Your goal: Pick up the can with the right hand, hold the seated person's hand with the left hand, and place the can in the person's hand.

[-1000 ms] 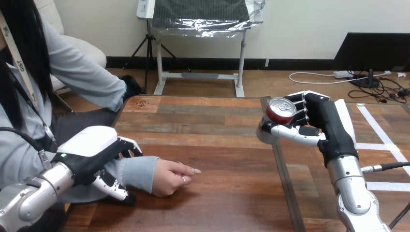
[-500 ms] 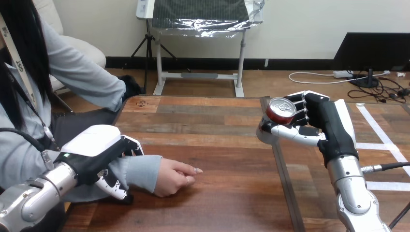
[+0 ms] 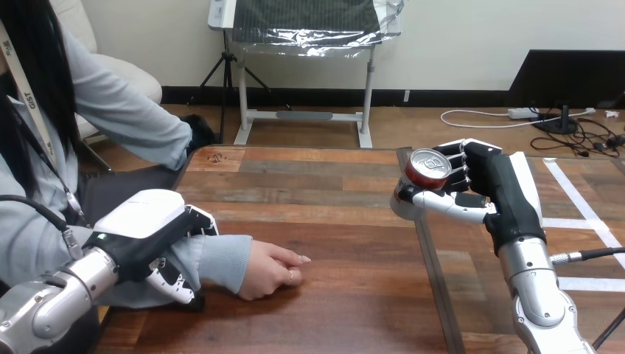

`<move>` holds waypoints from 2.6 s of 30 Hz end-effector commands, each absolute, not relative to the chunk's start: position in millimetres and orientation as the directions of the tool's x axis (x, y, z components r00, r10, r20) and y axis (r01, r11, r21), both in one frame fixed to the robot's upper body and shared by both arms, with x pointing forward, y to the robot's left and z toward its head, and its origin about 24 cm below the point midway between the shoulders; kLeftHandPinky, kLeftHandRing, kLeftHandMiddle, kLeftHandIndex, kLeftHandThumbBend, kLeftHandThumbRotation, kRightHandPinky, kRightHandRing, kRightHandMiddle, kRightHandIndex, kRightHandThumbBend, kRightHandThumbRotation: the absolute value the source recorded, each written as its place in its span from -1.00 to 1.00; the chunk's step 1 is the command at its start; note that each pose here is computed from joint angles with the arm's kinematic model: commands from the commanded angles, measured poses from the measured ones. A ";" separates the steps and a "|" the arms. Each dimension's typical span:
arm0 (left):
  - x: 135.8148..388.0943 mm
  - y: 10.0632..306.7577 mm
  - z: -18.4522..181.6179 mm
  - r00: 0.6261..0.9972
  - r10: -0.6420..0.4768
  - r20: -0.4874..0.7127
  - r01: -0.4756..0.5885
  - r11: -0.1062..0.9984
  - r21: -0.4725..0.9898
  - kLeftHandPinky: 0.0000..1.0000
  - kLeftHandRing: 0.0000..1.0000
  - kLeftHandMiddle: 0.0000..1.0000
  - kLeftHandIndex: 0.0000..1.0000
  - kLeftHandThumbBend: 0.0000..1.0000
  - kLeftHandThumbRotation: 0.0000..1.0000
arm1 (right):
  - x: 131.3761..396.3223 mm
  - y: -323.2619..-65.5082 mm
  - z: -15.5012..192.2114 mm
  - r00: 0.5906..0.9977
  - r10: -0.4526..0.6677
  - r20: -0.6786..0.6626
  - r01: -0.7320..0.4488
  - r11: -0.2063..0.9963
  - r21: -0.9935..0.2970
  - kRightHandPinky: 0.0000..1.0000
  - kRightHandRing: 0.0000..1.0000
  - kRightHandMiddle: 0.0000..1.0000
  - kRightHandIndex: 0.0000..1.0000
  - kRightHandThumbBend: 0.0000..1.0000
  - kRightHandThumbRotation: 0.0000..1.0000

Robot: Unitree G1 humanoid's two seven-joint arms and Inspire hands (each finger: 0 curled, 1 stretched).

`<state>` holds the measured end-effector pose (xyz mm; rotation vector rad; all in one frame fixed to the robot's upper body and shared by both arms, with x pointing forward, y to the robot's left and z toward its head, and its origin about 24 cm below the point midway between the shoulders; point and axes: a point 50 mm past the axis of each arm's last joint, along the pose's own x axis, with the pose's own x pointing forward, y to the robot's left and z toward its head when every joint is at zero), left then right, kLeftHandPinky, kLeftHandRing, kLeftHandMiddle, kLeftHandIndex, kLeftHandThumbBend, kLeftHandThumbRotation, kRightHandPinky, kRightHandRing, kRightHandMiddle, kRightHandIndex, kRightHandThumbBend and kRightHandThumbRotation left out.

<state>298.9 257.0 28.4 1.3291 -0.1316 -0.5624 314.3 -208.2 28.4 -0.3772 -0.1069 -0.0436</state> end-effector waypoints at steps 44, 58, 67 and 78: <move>309.5 243.0 53.1 0.848 -0.528 -0.044 0.195 0.234 0.952 -0.24 -0.15 -0.05 -0.03 0.86 -1.00 | 334.4 -185.2 47.2 0.980 0.054 0.192 0.019 0.934 -0.357 -0.22 -0.11 0.04 0.07 0.51 -1.00; 310.1 236.7 57.3 0.835 -0.551 -0.003 0.174 0.259 0.950 -0.25 -0.17 -0.07 -0.05 0.89 -1.00 | 333.8 -181.3 44.6 0.978 0.075 0.194 0.000 0.933 -0.359 -0.18 -0.06 0.07 0.07 0.52 -1.00; 309.9 230.8 61.9 0.820 -0.571 0.051 0.149 0.298 0.943 -0.27 -0.19 -0.09 -0.07 0.92 -1.00 | 333.8 -177.2 43.3 0.979 0.085 0.186 -0.014 0.936 -0.352 -0.19 -0.07 0.06 0.07 0.52 -1.00; 309.7 224.5 69.5 0.787 -0.610 0.090 0.131 0.307 0.943 -0.31 -0.22 -0.11 -0.08 0.88 -1.00 | 333.3 -172.5 41.9 0.978 0.100 0.185 -0.029 0.936 -0.352 -0.21 -0.09 0.06 0.07 0.51 -1.00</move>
